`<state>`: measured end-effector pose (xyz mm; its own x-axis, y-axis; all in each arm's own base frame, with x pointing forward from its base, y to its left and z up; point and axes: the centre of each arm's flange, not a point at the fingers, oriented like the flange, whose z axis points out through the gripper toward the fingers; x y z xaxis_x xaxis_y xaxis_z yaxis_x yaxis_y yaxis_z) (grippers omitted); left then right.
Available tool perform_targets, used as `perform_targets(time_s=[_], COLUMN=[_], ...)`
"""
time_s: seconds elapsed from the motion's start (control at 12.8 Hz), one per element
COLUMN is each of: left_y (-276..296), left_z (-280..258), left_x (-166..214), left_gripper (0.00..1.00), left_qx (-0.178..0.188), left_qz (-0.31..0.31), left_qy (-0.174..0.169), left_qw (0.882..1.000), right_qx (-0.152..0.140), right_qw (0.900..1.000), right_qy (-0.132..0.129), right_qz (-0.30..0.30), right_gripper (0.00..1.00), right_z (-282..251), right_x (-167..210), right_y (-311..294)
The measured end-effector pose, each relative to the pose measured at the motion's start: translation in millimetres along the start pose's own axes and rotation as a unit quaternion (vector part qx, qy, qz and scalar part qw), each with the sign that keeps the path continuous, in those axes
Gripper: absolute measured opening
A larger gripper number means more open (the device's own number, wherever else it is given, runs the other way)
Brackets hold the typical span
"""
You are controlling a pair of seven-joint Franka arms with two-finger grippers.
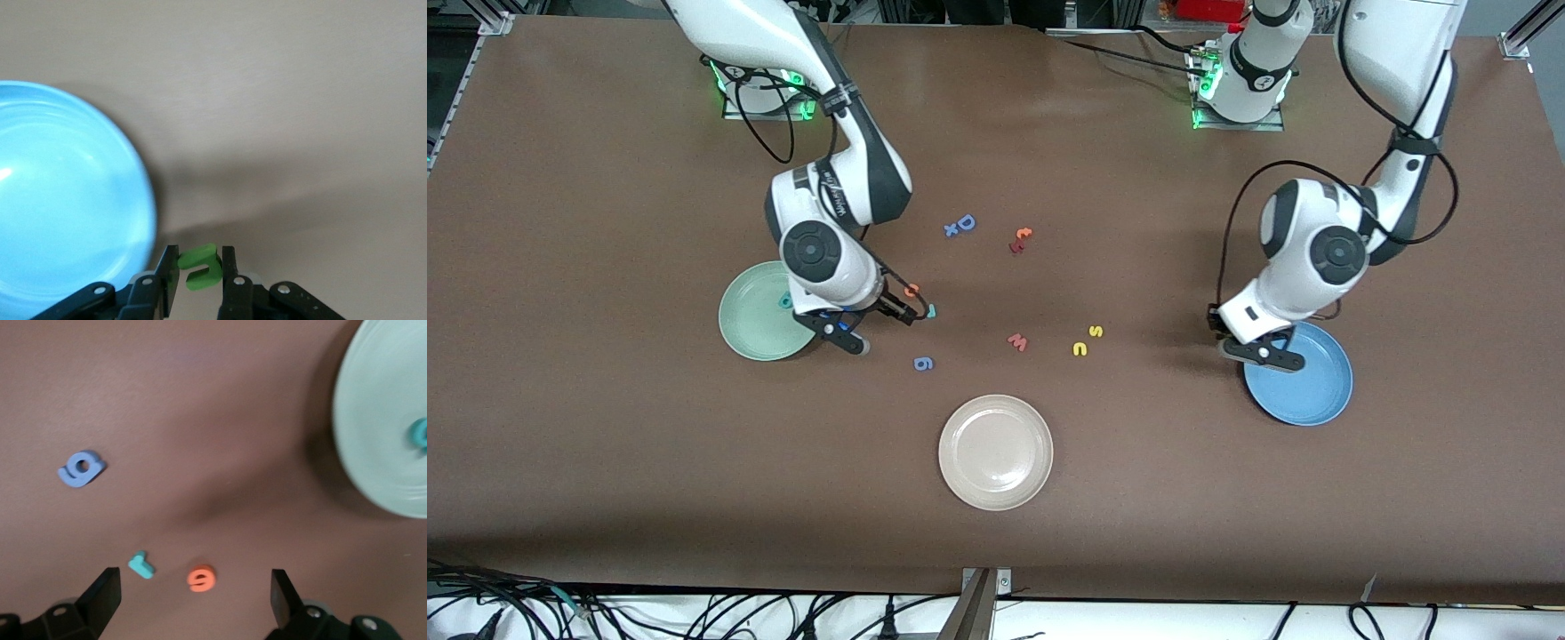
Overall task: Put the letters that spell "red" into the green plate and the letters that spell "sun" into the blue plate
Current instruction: 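Drop the green s on the blue plate while the right gripper returns to the letters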
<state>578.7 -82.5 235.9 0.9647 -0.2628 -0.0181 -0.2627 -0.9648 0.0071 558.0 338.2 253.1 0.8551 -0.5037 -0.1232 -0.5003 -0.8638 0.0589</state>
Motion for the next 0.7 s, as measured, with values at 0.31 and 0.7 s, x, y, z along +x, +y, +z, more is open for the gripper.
perform_targets(time_s=[0.31,0.7], left_y=[-49,-72], left_z=[15,42], left_x=[-11,-1], left_gripper=[0.30,0.30], left_qx=[0.007,0.018], left_qz=[0.024,0.021], left_qy=[-0.008,0.005], left_qw=[1.000,1.000], right_qx=[0.025,0.041], right_qw=[0.999,0.998], right_qy=[0.039,0.047], right_qz=[-0.016,-0.023], right_gripper=[0.99,0.69], right_z=[34,61], right_x=[-25,-39], right_y=[-28,-41])
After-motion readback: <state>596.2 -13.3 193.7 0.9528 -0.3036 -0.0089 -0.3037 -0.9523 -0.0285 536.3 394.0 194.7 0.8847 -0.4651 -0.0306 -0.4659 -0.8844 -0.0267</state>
